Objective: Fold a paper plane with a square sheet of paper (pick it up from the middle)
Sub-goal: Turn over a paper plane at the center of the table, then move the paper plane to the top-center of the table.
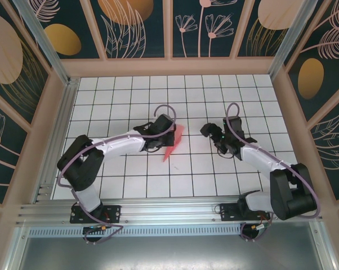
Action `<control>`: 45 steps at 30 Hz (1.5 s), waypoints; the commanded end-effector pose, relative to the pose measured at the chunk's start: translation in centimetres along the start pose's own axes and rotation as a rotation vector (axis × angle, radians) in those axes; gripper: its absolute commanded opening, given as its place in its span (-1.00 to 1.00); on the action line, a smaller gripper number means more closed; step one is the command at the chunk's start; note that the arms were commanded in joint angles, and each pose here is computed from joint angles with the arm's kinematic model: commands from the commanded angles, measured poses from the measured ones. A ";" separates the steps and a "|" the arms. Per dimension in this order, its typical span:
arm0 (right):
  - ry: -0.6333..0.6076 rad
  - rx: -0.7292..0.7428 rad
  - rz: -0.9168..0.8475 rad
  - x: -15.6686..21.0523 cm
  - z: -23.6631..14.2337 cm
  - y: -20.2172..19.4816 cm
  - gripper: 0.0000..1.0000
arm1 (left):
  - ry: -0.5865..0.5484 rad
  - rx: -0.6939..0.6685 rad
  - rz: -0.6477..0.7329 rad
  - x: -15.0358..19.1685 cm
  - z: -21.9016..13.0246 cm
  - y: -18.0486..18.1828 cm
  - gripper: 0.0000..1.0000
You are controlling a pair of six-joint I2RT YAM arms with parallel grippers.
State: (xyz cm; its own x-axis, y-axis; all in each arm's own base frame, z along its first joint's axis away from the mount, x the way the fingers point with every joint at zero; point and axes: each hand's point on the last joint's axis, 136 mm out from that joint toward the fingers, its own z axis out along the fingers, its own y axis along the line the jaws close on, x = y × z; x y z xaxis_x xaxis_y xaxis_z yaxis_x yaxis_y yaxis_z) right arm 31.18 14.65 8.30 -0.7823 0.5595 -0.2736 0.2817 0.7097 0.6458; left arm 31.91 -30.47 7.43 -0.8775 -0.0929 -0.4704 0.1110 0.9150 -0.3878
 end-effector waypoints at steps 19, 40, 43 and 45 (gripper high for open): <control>0.136 0.007 -0.303 7.1 5.1 10.1 -0.49 | -0.032 0.418 -0.453 0.7 -1.0 0.8 -1.00; 0.084 0.021 -0.361 7.4 4.3 9.2 -0.20 | 0.004 0.324 -0.461 2.4 0.8 2.8 -1.00; 0.136 0.045 -0.381 8.1 5.1 8.9 -0.17 | 0.006 0.326 -0.455 2.4 0.9 2.7 -1.00; 0.160 0.062 -0.383 8.5 5.8 8.5 -0.18 | 0.009 0.326 -0.454 2.4 0.9 2.7 -1.00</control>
State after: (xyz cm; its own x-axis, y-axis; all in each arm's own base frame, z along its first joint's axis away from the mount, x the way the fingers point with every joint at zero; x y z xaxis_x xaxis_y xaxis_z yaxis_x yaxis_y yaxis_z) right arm 30.22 27.07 7.89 -0.8989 0.2203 -0.3788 0.0123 0.8768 0.4807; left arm 30.40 -28.96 5.19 -0.8753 -0.4412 -0.1978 -0.1273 0.6049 -0.7861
